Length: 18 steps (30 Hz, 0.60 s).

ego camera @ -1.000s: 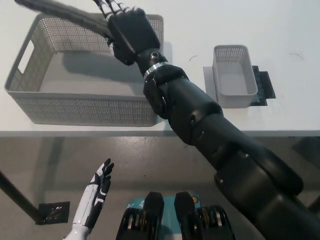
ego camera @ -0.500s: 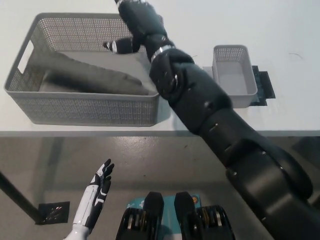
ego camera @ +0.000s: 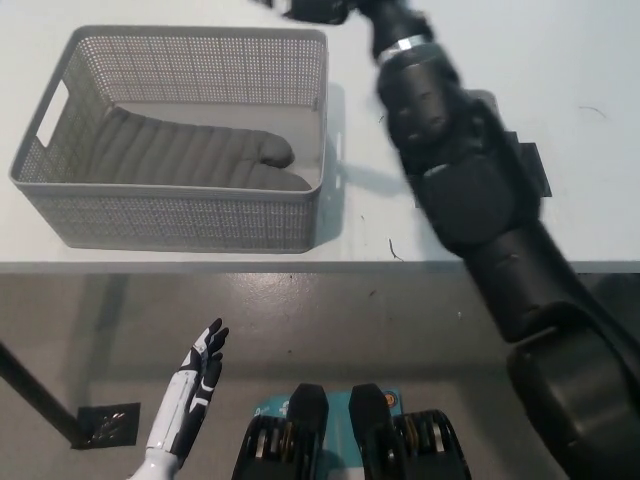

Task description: Usethe right hand to pick up a oven gloves on top of a leveled container and place it into another larger container on the left side

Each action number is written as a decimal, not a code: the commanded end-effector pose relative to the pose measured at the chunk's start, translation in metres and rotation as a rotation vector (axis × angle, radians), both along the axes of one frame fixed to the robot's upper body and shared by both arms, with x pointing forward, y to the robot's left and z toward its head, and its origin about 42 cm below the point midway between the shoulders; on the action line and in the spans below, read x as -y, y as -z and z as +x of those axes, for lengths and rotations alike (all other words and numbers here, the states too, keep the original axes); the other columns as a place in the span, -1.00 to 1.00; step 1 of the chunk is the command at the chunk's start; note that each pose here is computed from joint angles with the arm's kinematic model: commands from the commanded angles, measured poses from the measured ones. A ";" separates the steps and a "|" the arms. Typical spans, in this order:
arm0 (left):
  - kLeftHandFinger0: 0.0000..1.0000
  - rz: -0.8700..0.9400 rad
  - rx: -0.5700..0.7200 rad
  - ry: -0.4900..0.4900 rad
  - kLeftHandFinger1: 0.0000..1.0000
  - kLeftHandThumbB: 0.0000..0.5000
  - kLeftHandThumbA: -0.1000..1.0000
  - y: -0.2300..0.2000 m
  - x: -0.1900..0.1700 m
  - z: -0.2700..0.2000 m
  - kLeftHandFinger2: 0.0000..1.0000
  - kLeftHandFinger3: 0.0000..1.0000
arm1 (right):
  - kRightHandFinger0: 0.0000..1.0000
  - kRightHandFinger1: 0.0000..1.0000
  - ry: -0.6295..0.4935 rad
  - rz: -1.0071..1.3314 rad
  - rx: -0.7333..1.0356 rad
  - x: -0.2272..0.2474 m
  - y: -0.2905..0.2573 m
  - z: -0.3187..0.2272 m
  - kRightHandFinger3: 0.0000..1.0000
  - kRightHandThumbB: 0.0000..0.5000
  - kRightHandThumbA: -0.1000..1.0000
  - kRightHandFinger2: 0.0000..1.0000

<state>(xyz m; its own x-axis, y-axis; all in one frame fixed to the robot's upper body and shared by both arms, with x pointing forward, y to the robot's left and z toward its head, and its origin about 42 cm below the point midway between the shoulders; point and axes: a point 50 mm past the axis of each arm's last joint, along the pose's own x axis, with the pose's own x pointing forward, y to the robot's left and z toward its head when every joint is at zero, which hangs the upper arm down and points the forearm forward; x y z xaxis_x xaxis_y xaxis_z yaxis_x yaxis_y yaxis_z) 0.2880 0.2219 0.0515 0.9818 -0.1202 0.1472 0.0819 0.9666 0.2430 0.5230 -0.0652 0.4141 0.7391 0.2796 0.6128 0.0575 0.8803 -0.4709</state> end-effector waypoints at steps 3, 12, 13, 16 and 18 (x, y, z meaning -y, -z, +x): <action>1.00 0.033 0.072 0.008 1.00 -0.36 1.00 -0.012 -0.005 0.007 1.00 1.00 | 1.00 1.00 -0.206 0.338 0.665 0.192 -0.149 -0.167 1.00 0.53 1.00 1.00; 1.00 0.018 0.059 0.005 1.00 -0.34 1.00 -0.008 -0.002 0.005 1.00 1.00 | 1.00 1.00 -0.122 0.255 0.515 0.221 -0.043 -0.210 1.00 0.48 1.00 1.00; 1.00 0.015 0.054 0.006 1.00 -0.37 1.00 -0.006 -0.002 0.004 1.00 1.00 | 1.00 1.00 -0.104 0.228 0.475 0.219 -0.019 -0.214 1.00 0.53 1.00 1.00; 1.00 0.025 0.055 0.005 1.00 -0.40 1.00 -0.006 -0.001 0.005 1.00 1.00 | 1.00 1.00 -0.129 0.204 0.366 0.217 0.028 -0.217 1.00 0.56 1.00 1.00; 1.00 0.027 0.055 0.004 1.00 -0.40 1.00 -0.006 -0.001 0.005 1.00 1.00 | 1.00 1.00 -0.155 0.195 0.293 0.215 0.056 -0.218 1.00 0.46 1.00 1.00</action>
